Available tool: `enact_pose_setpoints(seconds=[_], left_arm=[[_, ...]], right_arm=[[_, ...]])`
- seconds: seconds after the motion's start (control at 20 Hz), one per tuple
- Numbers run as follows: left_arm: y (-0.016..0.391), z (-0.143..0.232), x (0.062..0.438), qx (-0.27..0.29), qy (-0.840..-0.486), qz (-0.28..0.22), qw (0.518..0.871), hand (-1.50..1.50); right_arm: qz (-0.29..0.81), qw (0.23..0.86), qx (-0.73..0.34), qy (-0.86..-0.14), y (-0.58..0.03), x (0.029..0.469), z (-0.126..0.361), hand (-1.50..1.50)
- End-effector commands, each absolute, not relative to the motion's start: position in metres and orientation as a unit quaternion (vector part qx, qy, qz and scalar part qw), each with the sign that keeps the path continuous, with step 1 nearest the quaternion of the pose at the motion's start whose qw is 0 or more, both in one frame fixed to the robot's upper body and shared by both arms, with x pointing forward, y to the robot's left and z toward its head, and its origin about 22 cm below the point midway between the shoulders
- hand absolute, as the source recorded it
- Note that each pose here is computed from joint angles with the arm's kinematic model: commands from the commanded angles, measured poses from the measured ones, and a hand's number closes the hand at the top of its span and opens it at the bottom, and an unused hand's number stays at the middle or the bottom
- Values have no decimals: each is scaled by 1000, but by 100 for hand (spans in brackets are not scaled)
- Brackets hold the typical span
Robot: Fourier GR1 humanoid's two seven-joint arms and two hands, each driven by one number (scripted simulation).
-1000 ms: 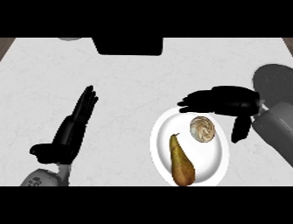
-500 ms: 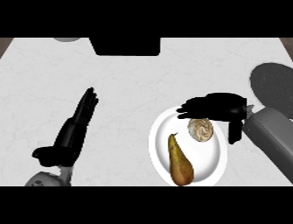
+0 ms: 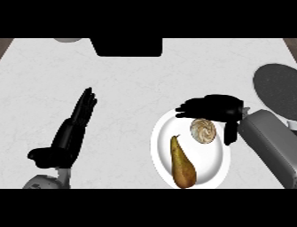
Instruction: Pick the cupcake from the plate and place it in the pan
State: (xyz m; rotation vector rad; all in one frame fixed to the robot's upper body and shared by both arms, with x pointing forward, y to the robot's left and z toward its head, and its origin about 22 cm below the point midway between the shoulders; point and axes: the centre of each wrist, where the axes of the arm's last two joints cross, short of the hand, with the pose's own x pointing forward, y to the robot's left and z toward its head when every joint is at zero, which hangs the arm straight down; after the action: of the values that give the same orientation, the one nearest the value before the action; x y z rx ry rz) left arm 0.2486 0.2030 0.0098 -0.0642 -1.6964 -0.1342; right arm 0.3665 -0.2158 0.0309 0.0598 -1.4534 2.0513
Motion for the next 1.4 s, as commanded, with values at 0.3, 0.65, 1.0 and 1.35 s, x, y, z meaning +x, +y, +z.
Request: enact_pose_setpoints(seconds=[0.3, 0.65, 1.0, 1.35], left_arm=[[181, 2, 236, -33, -749, -56, 659, 0], [188, 4, 246, -29, -745, -56, 664, 0], [203, -2, 238, -29, -747, -61, 662, 0], [196, 12, 249, -28, -749, -57, 659, 0]], right_arm=[[790, 316, 28, -525, -180, 364, -2, -150], [838, 240, 32, -488, -181, 360, -24, 150], [821, 227, 11, -524, -205, 373, -22, 150], [760, 220, -8, -611, -199, 375, -14, 150]])
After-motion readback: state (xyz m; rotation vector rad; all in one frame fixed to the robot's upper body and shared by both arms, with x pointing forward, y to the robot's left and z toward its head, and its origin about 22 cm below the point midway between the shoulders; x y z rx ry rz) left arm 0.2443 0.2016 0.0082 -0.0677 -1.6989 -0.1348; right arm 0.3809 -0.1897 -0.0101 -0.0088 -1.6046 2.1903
